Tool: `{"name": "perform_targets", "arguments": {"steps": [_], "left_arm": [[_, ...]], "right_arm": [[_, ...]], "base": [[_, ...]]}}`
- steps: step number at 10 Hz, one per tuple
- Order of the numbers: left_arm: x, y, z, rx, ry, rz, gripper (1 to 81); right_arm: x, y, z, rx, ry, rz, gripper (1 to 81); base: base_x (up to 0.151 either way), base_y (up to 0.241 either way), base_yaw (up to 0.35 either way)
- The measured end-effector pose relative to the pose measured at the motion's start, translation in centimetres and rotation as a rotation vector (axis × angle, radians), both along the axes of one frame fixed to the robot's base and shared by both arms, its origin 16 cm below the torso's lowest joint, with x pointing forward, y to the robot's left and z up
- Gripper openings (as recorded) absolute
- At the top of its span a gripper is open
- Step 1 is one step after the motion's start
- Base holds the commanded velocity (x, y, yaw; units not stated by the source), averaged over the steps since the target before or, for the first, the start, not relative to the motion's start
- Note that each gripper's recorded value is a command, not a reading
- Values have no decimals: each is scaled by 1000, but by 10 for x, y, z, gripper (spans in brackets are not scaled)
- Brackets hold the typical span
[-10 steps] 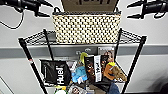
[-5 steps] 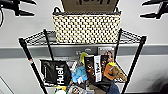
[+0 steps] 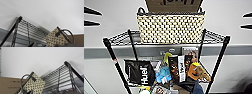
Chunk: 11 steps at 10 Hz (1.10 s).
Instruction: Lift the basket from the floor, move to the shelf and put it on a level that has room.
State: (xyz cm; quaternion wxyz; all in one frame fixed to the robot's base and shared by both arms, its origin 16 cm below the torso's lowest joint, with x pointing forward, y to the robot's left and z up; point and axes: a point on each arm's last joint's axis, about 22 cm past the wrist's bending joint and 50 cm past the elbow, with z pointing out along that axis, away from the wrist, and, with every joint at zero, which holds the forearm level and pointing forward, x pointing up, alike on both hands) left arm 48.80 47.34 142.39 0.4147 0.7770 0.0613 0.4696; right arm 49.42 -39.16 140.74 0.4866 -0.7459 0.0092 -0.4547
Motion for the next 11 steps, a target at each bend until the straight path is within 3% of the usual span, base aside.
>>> {"name": "perform_targets", "arguments": {"steps": [2,4,11], "left_arm": [[-10,35,-26,25,32,67,811],[-12,66,-71,45,108,130,811],[-24,119,-211,99,345,251,811]], "right_arm": [[-6,-23,-31,-34,43,-35,811],[-4,-48,-71,-65,110,-79,811],[3,-86,-220,-143,370,-156,811]], "base": [[0,0,0],[0,0,0],[0,0,0]]}}
